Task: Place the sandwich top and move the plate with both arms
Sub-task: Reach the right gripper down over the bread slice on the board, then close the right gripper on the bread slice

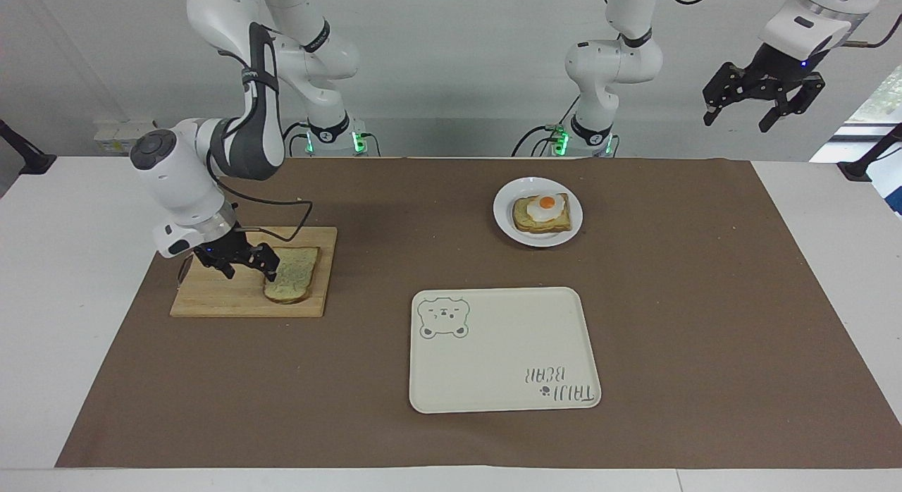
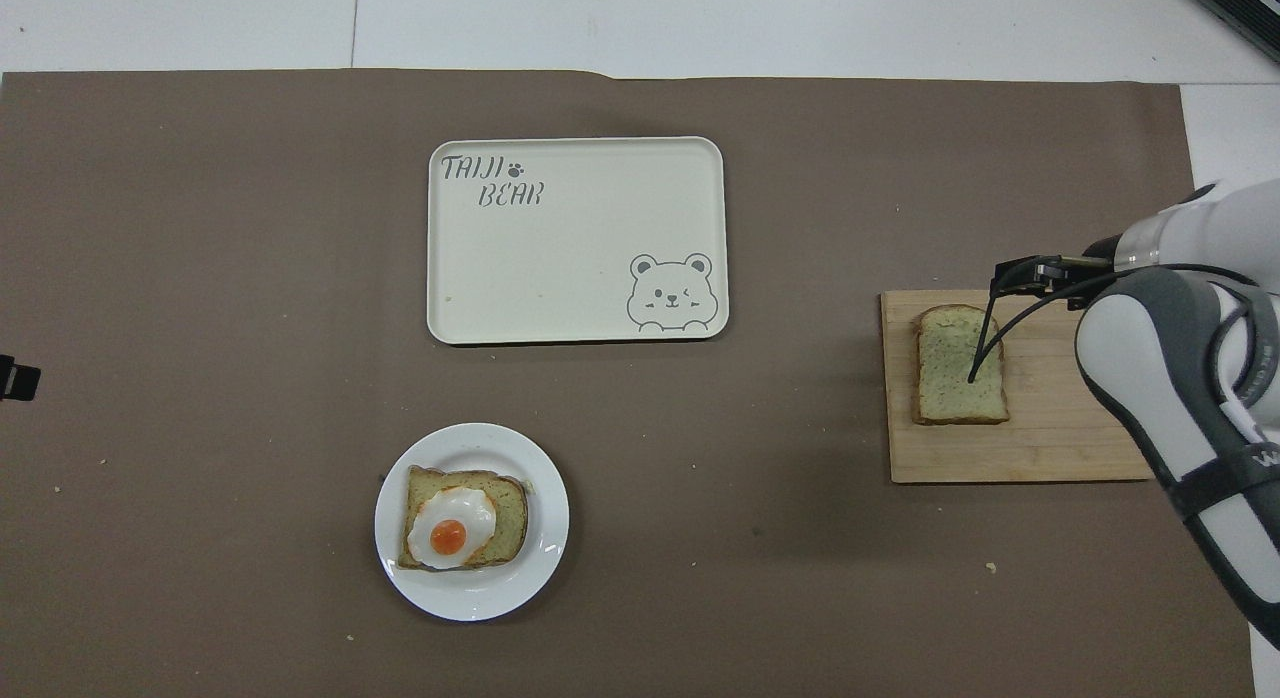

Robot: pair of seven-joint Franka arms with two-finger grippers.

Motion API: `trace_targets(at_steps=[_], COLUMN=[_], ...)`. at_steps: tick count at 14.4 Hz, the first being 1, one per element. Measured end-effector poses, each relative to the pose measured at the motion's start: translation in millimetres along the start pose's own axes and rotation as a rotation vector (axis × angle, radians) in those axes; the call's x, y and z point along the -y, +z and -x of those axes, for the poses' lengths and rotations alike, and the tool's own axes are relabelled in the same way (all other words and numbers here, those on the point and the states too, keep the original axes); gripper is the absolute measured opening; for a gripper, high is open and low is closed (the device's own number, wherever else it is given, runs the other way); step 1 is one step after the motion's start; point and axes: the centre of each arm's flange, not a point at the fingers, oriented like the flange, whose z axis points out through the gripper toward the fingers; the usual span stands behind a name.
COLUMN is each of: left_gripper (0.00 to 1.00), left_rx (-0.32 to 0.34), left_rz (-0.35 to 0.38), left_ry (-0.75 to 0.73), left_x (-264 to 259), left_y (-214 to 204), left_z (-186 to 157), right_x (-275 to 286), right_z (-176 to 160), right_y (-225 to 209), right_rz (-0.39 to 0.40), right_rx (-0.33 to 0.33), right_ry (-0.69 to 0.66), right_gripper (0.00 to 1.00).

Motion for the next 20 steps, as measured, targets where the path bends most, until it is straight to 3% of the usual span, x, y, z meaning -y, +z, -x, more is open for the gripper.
trace_targets(at_steps=[10,15,17,20], left_gripper=[1.0,1.0,1.0,1.0], left_rx=[0.0,0.0,0.0,0.0], left_rz=[0.0,0.0,0.0,0.0], left_ry=[0.0,0.0,0.0,0.0], left_x=[0.2,0.2,0.2,0.2], left_y=[0.0,0.0,0.0,0.0], left_z=[0.1,0.1,0.1,0.1], right_x=[-9.8,0.4,0.8,2.6], right_z=[11.9,14.3,14.8,14.8], right_y=[52.9,58.5,59.2,59.1], right_rz=[0.009,0.006,0.005,-0.002], right_rx=[0.04,0.051,0.052,0.052], right_ry=[-0.004,-0.021,-0.021,-0.017], right_gripper=[1.0,1.0,0.95,0.59])
